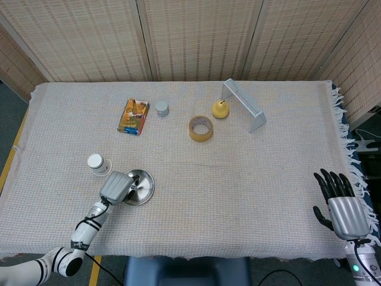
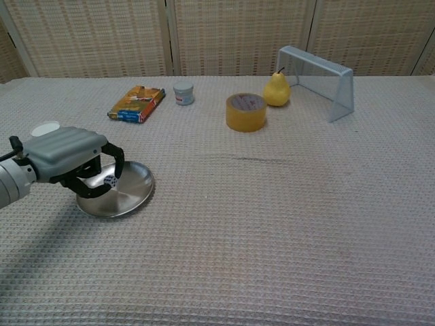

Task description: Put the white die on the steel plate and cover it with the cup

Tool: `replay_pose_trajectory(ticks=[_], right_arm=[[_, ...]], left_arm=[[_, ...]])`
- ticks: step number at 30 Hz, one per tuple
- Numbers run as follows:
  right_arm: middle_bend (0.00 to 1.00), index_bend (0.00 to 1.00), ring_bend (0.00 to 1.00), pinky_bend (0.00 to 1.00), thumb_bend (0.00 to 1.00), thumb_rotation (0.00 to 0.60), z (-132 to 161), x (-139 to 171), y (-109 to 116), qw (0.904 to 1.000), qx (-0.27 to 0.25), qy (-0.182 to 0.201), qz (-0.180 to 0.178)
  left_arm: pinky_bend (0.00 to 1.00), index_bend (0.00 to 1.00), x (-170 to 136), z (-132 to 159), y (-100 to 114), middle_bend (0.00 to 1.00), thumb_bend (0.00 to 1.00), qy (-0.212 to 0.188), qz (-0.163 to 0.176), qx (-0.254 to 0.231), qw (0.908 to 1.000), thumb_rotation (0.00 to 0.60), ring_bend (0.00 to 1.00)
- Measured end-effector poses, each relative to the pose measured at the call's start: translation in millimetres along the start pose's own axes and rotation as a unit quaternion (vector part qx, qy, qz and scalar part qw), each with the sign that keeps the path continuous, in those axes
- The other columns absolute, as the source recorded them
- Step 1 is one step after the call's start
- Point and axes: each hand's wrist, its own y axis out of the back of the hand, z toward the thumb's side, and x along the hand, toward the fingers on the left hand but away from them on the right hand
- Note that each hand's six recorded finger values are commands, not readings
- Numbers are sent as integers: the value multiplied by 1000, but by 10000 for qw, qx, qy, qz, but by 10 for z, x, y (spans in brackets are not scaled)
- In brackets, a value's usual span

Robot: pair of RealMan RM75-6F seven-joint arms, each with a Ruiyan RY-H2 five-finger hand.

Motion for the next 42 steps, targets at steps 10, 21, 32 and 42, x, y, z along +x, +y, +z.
replay_pose_trajectory(ticks=[10, 21, 32, 42], right_arm=[[0, 0, 0, 0, 258, 600, 13, 16, 6, 10000, -9, 17, -6], [0, 0, 0, 0, 258, 600, 38, 47, 12, 9999, -57, 106, 27], [0, 0, 0, 0, 258, 600, 65, 69, 30, 9999, -27, 116, -56], [0, 0, 0, 0, 258, 600, 48, 52, 18, 10000, -7, 79, -37]], left_arm=[[965, 192, -74, -48, 78, 987, 352, 42, 65, -38, 10000, 600, 921], [561, 60, -719, -686, 735, 151, 344, 870, 998, -177, 9910, 600, 153], [786, 43, -609, -1121, 695, 48, 340, 1454, 513, -223, 9878, 600, 470], [850, 57, -237, -1072, 481, 79, 342, 1401, 68, -55, 9901, 600, 595]])
